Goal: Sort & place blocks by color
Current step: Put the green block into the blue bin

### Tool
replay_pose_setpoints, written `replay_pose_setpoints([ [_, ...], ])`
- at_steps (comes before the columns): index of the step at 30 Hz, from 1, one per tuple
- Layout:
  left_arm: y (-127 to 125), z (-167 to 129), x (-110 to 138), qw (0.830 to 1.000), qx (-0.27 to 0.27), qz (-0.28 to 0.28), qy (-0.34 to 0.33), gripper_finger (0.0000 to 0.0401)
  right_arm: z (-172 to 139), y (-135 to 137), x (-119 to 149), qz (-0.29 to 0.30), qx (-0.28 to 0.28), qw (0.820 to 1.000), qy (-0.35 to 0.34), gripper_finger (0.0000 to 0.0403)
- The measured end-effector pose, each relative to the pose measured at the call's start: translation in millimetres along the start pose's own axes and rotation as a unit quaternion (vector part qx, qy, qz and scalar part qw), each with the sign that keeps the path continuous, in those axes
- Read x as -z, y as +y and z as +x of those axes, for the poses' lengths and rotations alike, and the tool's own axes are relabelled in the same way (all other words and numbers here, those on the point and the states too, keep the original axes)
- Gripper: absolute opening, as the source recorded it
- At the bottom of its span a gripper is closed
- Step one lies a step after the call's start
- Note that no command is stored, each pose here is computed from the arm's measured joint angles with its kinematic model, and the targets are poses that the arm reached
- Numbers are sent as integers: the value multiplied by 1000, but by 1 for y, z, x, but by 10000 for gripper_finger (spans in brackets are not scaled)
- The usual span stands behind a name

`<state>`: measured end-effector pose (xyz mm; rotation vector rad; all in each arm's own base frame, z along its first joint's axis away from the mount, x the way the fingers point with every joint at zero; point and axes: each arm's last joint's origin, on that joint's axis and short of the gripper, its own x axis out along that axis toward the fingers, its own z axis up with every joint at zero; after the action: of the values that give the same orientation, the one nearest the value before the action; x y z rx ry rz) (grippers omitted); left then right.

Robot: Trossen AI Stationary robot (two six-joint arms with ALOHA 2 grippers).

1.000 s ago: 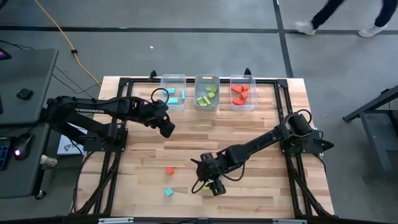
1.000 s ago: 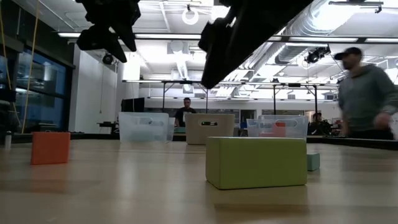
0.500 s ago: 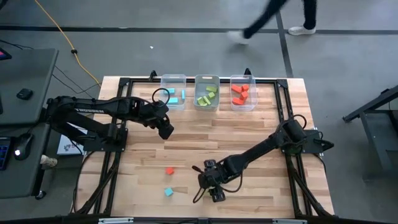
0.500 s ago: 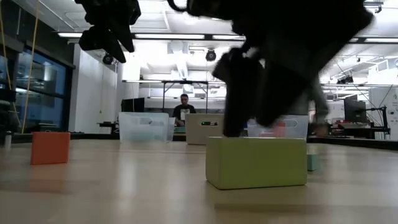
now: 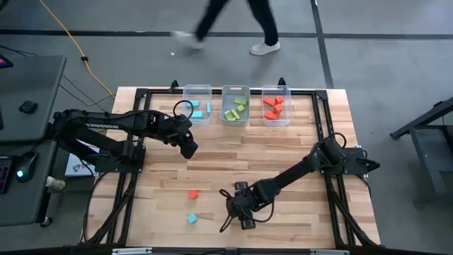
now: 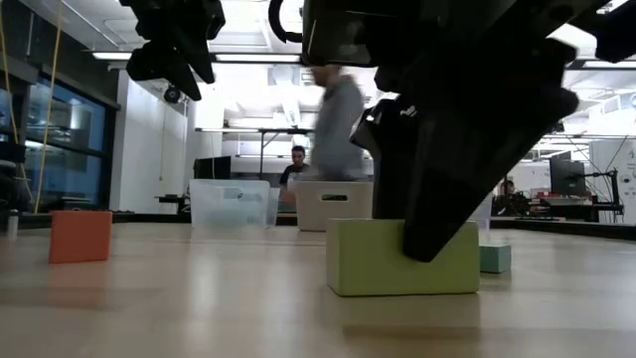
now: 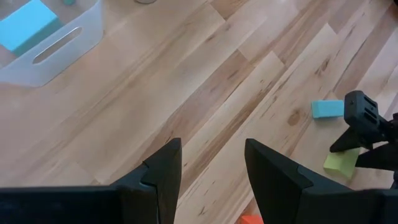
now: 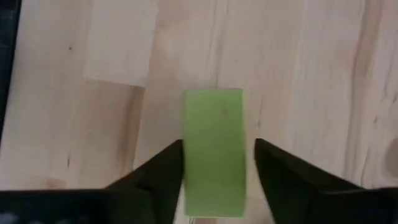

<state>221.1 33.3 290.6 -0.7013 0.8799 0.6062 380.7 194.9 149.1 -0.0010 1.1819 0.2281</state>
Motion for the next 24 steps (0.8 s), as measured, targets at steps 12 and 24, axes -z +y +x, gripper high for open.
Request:
replay_pose_setpoints([
  [12, 0, 0, 0, 1000, 0, -3, 0, 157, -8, -14, -13, -30, -39, 999, 2, 104],
  [24, 0, 0, 0, 1000, 0, -19, 0, 157, -38, -61, -43, -88, -6, 996, 14, 104],
])
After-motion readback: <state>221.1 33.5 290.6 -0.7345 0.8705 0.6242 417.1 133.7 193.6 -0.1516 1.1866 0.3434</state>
